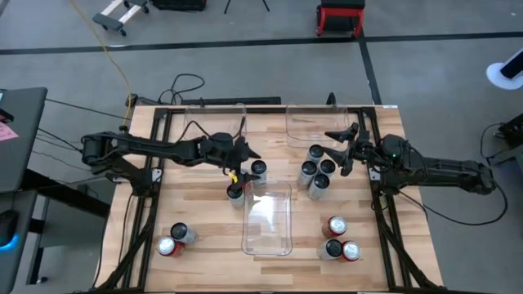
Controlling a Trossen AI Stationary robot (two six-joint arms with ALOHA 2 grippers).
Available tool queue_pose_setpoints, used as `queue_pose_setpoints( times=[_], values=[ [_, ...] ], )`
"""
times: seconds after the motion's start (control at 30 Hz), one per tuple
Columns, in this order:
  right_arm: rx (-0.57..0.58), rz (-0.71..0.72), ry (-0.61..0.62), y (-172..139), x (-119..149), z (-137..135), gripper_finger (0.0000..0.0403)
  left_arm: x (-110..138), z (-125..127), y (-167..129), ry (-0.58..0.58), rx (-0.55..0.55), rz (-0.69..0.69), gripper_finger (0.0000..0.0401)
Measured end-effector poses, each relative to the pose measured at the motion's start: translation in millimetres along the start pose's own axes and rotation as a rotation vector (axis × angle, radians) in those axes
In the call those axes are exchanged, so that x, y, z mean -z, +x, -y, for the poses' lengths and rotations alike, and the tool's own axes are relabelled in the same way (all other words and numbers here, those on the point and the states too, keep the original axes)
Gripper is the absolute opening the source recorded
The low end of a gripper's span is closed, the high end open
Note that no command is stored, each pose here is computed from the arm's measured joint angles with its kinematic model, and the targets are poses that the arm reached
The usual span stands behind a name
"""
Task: Sort soda cans
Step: Put the white-blue soda can into the top left transparent bin
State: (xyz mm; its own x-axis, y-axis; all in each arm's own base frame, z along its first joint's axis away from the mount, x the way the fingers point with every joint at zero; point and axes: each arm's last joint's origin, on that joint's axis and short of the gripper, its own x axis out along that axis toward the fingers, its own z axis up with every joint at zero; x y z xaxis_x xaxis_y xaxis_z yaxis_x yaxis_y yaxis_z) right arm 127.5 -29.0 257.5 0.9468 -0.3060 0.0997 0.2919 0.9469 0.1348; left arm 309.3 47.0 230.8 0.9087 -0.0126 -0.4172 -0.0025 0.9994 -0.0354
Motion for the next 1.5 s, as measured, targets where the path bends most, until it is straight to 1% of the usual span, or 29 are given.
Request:
queue_pose_setpoints(
  times=[0.27, 0.87, 0.97, 1.17, 1.4, 1.5],
  values=[
    [0.001, -0.006, -0.002, 0.0, 0.6, 0.1, 0.0306, 1.8, -1.8, 2.4, 0.003, -0.05, -0.008, 0.0364],
    [-0.004, 0.032, 0.003, 0.0, -3.1, -0.4, 0.0306, 3.2, -1.8, 2.8, 0.001, -0.051, -0.02, 0.0317],
    [-0.005, 0.037, 0.003, 0.0, -3.6, -0.4, 0.0306, 3.0, -2.0, 2.7, 0.002, -0.057, -0.018, 0.0298],
    [-0.005, 0.036, 0.003, 0.0, -3.5, -0.4, 0.0306, 3.5, -2.2, 2.5, -0.013, -0.065, -0.024, 0.0244],
    [-0.005, 0.036, 0.004, -0.1, -3.5, -0.5, 0.0306, 2.2, -3.4, 2.6, -0.028, -0.105, -0.008, 0.0243],
    [-0.004, 0.029, 0.003, 0.0, -2.8, -0.4, 0.0306, 0.0, -4.6, 0.0, -0.035, -0.158, 0.008, 0.0243]
  ],
)
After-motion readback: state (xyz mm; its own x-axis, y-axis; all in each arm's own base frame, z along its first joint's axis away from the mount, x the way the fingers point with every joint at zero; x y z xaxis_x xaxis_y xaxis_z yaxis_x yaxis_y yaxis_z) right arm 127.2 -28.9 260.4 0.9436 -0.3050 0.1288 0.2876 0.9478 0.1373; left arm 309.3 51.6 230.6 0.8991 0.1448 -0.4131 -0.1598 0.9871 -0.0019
